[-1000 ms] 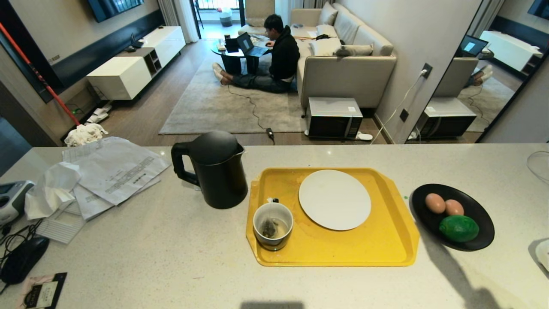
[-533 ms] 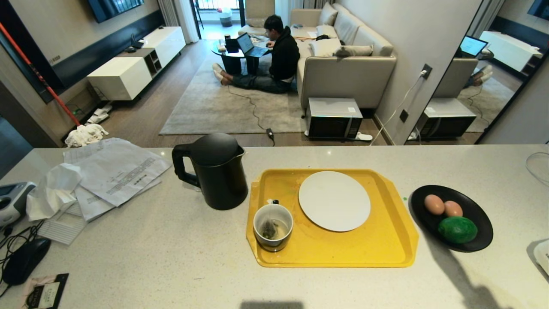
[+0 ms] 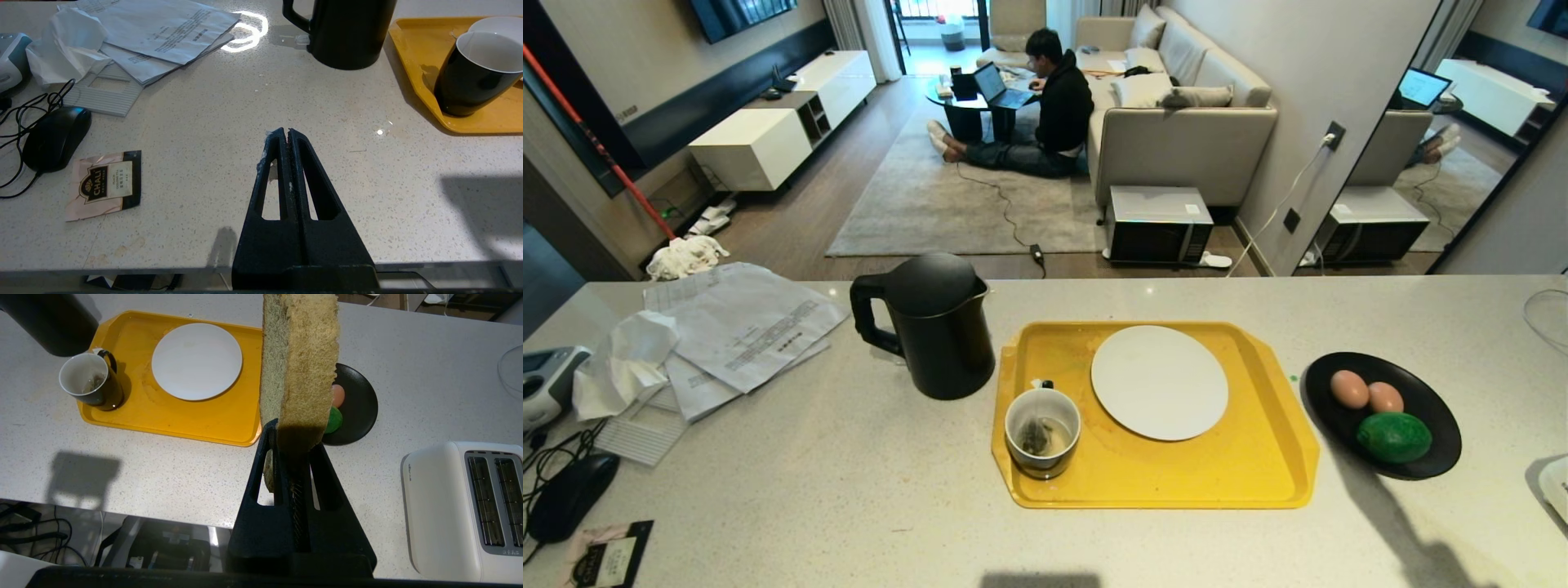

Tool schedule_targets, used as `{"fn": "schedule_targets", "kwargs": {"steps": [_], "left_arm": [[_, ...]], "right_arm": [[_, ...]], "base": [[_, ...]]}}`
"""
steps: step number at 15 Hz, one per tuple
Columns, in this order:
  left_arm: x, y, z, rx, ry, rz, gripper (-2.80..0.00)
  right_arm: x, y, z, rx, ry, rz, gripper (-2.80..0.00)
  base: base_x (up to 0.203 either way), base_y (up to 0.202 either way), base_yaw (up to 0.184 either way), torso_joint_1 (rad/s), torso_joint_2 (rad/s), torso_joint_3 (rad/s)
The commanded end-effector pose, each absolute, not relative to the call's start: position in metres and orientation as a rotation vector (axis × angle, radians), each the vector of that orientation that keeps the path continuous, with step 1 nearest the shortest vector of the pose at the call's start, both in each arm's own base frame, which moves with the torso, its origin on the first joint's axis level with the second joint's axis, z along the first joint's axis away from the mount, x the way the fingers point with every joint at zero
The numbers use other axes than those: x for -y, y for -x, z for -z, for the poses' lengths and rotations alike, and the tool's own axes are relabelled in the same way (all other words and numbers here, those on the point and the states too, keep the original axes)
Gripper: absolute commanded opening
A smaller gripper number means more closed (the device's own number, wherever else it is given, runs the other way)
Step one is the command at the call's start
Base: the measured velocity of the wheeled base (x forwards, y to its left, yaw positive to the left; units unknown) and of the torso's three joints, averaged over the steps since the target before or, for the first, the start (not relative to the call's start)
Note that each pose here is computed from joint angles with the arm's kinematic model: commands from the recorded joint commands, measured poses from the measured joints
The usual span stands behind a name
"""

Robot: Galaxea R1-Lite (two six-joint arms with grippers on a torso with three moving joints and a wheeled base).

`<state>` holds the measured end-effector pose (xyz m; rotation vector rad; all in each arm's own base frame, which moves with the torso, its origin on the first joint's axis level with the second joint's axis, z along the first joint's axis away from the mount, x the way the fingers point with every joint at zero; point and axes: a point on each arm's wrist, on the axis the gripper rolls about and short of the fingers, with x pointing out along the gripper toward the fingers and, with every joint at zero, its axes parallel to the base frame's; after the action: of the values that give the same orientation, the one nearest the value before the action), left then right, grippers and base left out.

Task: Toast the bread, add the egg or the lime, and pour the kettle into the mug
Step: Put the bread slices in the toaster

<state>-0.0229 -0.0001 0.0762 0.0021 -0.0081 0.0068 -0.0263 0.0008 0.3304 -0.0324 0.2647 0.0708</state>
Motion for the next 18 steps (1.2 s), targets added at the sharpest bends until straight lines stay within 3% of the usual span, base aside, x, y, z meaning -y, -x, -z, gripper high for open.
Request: {"fn": "schedule_targets", "kwargs": {"steps": [1, 5, 18], "left_arm": [[0.0001, 0.0229, -0.0762, 0.009, -0.003, -0.009, -2.8], [0.0001, 0.0229, -0.0762, 0.009, -0.002, -0.008, -2.8], [0.0001, 0.0229, -0.0762, 0.009, -0.001, -0.008, -2.8]], "right_arm": [[-0.0008, 0.0255, -0.3298, -0.273, 0.033, -0.071, -2.8], [-0.0009, 0.0258, -0.3301, -0.272, 0.032, -0.072, -2.8], [-0.0004, 0.0236, -0.3312, -0.275, 0.034, -0.066, -2.8]], "base": [[0.0, 0.0, 0.0, 0.0, 0.0, 0.0], [-0.128, 0.0, -0.003, 0.004, 0.0, -0.001], [0.0, 0.0, 0.0, 0.0, 0.0, 0.001]]}}
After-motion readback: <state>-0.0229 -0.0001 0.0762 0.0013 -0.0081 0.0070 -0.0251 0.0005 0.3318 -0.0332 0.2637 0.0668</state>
